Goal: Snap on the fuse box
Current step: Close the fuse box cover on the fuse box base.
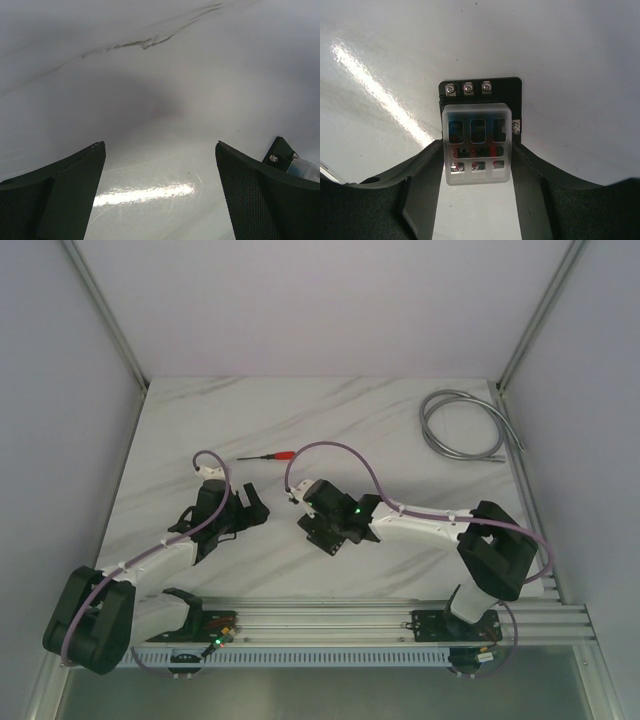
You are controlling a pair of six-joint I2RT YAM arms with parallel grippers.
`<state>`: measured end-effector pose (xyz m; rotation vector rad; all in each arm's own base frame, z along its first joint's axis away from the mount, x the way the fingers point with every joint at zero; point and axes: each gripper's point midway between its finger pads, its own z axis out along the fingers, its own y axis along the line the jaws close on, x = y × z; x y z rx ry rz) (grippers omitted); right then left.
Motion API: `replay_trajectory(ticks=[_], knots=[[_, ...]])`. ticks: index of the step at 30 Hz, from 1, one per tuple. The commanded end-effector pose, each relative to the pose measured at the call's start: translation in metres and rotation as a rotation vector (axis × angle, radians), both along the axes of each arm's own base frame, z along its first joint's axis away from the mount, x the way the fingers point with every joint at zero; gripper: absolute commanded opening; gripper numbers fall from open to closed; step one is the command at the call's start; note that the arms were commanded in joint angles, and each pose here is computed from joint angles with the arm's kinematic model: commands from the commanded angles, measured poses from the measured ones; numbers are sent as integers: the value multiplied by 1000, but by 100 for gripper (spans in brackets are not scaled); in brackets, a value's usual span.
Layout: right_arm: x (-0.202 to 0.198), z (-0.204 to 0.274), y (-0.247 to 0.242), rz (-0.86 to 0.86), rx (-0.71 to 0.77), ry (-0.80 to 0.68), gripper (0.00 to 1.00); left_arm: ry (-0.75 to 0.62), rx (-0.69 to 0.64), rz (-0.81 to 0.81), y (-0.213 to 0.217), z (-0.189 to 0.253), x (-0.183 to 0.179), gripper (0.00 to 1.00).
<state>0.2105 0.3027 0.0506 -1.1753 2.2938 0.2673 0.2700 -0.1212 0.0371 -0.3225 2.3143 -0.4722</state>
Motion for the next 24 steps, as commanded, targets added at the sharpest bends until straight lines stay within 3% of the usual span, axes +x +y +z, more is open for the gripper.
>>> replay_trajectory(ticks=[1, 24], knots=[[-7, -2, -8, 46, -39, 0, 55, -2, -8, 9, 1, 0, 1, 100], [-5, -6, 8, 35, 8, 23, 66, 4, -31, -19, -5, 0, -1, 100]])
